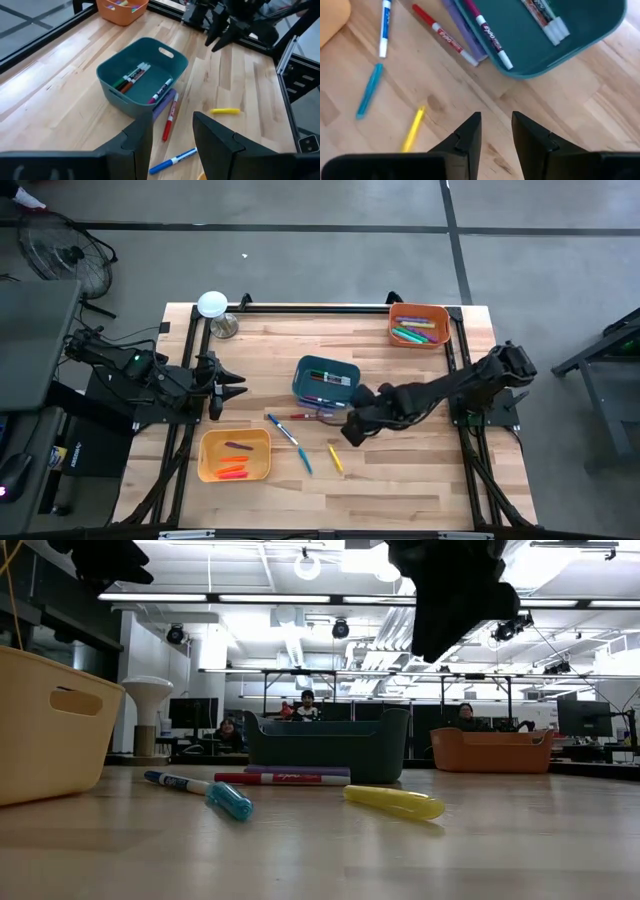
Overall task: Pick & Place Markers
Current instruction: Put the light violet highlighter pen into the orange bin
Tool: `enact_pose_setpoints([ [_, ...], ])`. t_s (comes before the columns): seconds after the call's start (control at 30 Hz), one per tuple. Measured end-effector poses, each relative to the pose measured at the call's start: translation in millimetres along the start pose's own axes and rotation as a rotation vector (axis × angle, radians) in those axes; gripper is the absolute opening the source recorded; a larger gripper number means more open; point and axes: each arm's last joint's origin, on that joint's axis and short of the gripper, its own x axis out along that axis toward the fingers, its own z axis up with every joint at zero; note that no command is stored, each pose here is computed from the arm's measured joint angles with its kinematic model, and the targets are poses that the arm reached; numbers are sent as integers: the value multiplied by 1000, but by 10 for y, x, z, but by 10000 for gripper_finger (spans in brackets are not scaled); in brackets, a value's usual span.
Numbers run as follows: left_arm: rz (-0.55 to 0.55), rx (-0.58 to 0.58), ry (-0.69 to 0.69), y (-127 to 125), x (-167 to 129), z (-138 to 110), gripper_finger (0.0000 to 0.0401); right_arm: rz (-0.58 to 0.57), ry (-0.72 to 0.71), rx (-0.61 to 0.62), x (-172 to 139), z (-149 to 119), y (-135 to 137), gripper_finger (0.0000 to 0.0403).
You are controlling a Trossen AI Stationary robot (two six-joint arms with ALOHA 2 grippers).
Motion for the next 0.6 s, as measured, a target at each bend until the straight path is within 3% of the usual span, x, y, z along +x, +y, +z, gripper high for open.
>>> enact_pose_setpoints([
  [0.2,3,10,7,4,0,-7,137,-38,1,49,136,-107,89,95],
  [0.6,19,31,33,22,-1,-34,137,-52,8,87,75,-425,220,61],
])
